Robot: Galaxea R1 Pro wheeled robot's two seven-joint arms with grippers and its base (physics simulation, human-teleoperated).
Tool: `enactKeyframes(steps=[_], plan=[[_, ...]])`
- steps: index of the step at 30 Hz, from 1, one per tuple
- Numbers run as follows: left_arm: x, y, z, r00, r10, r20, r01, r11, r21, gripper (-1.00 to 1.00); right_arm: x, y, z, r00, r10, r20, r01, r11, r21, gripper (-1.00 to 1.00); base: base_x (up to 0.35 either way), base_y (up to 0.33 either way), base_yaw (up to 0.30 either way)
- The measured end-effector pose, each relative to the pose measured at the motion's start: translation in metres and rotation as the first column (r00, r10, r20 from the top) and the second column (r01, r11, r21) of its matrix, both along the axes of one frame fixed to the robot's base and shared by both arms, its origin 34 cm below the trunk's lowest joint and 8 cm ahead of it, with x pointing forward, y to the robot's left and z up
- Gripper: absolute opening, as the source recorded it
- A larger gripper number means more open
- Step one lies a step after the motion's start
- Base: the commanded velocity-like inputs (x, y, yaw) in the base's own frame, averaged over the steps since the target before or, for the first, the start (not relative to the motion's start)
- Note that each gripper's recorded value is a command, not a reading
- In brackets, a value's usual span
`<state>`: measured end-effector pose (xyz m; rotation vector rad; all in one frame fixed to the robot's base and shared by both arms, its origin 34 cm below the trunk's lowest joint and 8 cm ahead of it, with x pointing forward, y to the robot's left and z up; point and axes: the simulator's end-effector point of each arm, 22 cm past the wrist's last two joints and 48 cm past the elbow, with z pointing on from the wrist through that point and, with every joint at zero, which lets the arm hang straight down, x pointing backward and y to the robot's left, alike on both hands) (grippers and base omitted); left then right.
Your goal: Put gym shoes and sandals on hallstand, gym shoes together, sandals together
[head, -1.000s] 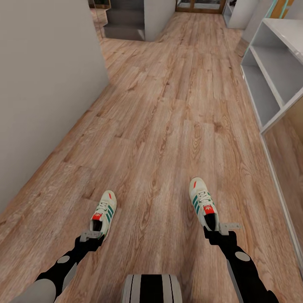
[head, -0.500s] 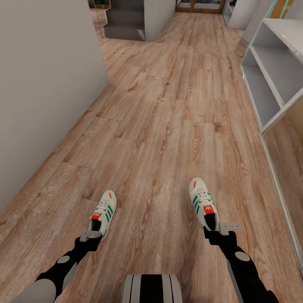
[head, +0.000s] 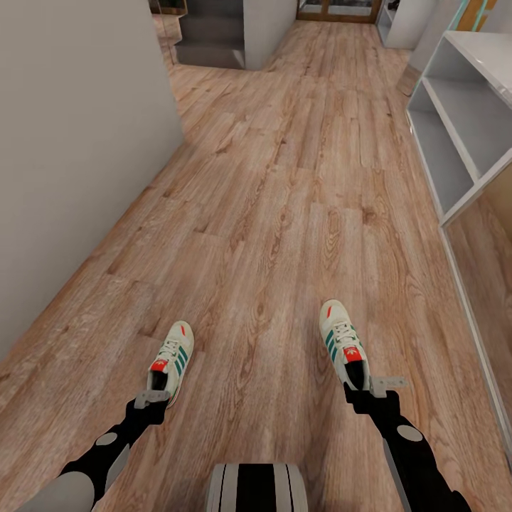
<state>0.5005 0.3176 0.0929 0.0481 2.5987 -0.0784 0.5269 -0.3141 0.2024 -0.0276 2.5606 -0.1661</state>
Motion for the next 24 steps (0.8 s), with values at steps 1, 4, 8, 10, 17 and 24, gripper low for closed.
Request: enactKeyframes(steps=[1,4,8,10,17,24], plan=[[-0.0001,0.0000,0.0000,1.000,0.000,0.000,0.000,1.000,0.000,-1.00,0.0001,0.0001,0.0000,1.000,0.000,0.000,0.000,1.000,0.000,-1.00,0.000,0.000,0.000],[0.0000,0.0001,0.0000,1.000,0.001,0.000,-0.001,1.000,0.000,-1.00,0.0003,0.0003,0.0001,1.000,0.001,0.000,-0.001,1.000,0.000,-1.00,0.000,0.000,0.000],[-0.0003,0.0008,0.0000,1.000,0.000,0.000,0.000,1.000,0.003,-1.00,0.0000,0.0005,-0.0003,1.000,0.001,-0.001,-0.001,1.000,0.001,-1.00,0.000,0.000,0.000],[-0.0002,0.0011,0.0001,1.000,-0.001,0.001,0.001,1.000,0.003,-1.00,-0.0001,0.0005,-0.0004,1.000,0.001,-0.001,-0.001,1.000,0.001,-1.00,0.000,0.000,0.000],[-0.0001,0.0015,0.0002,1.000,-0.002,0.001,0.002,1.000,0.003,-1.00,-0.0006,0.0005,-0.0007,1.000,0.001,-0.002,-0.001,1.000,0.001,-1.00,0.000,0.000,0.000],[-0.0001,0.0036,0.0004,1.000,-0.001,0.001,0.001,1.000,0.007,-1.00,-0.0006,0.0005,-0.0006,1.000,0.000,-0.002,0.000,1.000,0.001,-1.00,0.000,0.000,0.000]])
